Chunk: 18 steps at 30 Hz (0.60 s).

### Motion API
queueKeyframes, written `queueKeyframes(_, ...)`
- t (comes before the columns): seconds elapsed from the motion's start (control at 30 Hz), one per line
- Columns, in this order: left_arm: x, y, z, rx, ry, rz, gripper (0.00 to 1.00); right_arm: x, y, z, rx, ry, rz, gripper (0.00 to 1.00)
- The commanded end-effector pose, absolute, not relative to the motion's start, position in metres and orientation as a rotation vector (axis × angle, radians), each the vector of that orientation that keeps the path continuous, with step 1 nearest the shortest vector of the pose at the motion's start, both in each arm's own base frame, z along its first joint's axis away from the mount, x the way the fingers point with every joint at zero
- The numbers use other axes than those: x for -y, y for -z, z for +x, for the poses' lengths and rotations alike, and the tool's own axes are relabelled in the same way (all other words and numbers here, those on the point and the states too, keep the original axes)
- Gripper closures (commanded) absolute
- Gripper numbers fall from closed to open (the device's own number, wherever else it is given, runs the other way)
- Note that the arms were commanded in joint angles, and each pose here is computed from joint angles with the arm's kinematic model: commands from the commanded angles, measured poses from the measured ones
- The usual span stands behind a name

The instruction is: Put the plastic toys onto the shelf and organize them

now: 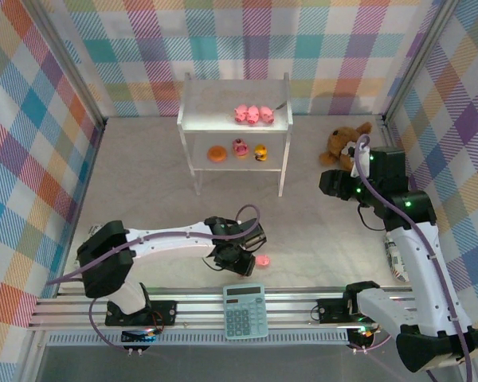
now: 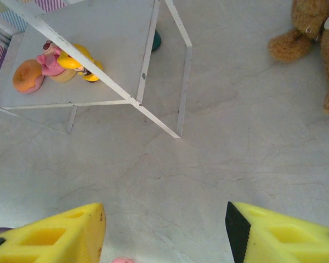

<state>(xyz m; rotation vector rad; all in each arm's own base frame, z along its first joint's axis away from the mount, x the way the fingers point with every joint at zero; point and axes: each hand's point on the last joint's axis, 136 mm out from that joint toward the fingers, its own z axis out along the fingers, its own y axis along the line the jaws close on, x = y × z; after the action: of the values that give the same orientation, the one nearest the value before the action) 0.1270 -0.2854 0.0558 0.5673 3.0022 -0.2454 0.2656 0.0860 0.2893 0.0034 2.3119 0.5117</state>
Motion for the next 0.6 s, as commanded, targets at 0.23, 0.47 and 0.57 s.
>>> queueKeyframes(0.23, 0.298, -0.038, 0.114, -3.073, 0.261, 0.530, 0.47, -0.086, -0.292, 0.264, -2.283, -0.491, -0.055, 0.38)
queueKeyframes(0.47, 0.298, -0.025, 0.113, -3.089, 0.194, 0.549, 0.50, -0.087, -0.295, 0.265, -2.268, -0.503, -0.066, 0.38)
queueKeyframes(0.57, 0.293, -0.024, 0.119, -3.057, 0.131, 0.577, 0.53, -0.088, -0.296, 0.266, -2.265, -0.504, -0.071, 0.38)
